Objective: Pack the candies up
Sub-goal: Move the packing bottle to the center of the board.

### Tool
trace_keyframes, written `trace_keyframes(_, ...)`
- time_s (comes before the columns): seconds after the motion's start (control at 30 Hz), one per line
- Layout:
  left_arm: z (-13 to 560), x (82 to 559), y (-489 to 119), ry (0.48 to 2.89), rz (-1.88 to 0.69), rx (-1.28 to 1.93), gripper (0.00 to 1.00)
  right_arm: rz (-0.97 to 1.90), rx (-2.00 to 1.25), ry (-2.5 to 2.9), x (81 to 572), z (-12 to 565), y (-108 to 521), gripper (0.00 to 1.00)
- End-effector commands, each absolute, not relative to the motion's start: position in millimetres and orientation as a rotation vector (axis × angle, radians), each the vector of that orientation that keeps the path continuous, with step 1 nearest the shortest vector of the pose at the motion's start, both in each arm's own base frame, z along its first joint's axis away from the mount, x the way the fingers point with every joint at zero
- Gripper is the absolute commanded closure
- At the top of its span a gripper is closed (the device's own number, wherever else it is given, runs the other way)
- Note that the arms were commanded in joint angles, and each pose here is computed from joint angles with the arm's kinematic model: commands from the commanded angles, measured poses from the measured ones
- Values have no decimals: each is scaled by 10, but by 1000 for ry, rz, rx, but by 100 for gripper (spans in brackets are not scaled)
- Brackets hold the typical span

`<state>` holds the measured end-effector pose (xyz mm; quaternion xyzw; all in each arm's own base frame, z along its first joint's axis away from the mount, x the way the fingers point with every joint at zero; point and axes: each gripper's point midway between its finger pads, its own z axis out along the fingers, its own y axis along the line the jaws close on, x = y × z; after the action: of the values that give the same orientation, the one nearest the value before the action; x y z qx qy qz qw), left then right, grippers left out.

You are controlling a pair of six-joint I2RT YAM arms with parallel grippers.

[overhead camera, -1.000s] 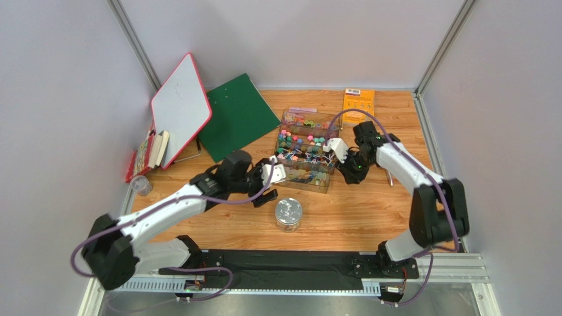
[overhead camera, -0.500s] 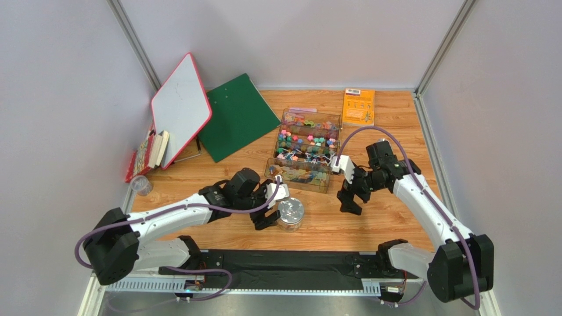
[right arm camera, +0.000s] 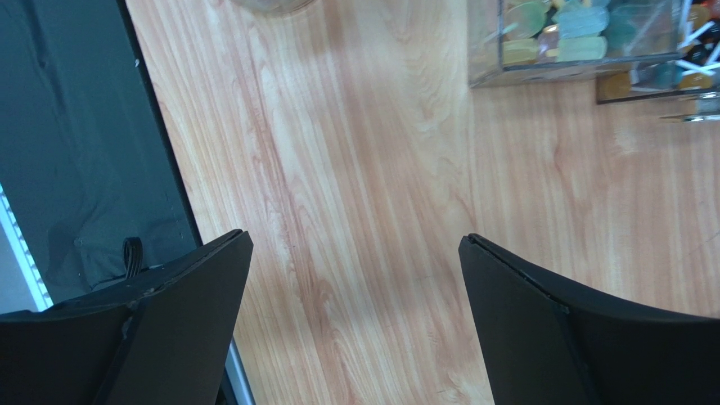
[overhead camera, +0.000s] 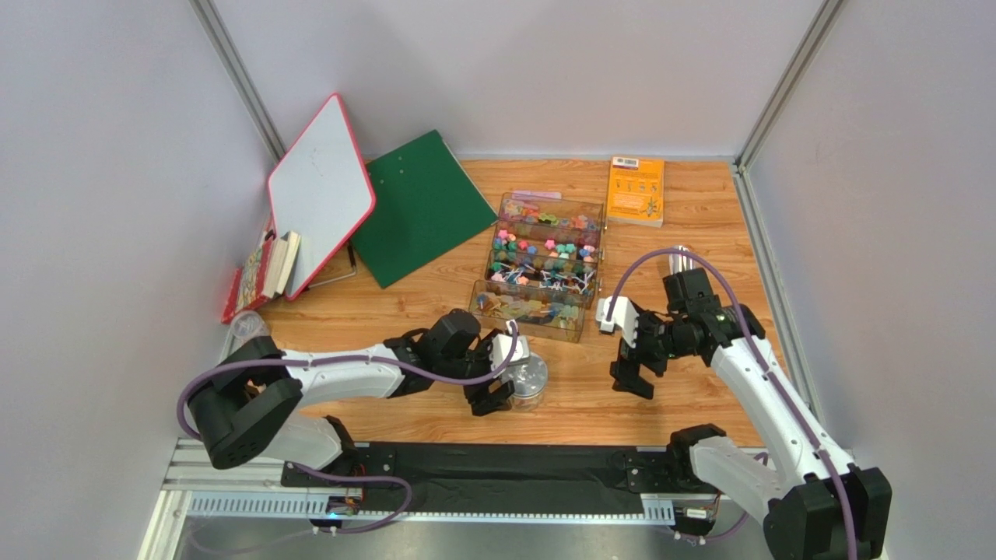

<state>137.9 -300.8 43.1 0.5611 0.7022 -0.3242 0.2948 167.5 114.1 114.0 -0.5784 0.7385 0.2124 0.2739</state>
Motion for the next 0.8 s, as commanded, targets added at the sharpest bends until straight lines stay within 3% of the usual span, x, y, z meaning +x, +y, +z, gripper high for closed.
trace_keyframes(0.0, 654, 1436, -3321, 1659, -946, 1383, 17, 625, -1632, 1871, 1571, 1085, 1200, 0)
trace_keyframes(0.3, 253, 956, -3277, 1323, -930, 1639, 10, 848, -1706, 1745, 1577, 1093, 1375, 0)
trace_keyframes(0.5, 178, 857, -3330, 1351, -943, 1665, 7, 848, -1846, 1586, 1308, 842, 1338, 0)
trace_keyframes(0.77, 199, 1009, -3617, 1430, -963, 1582, 5, 715, -1792, 1552, 1399, 1126, 1337, 0)
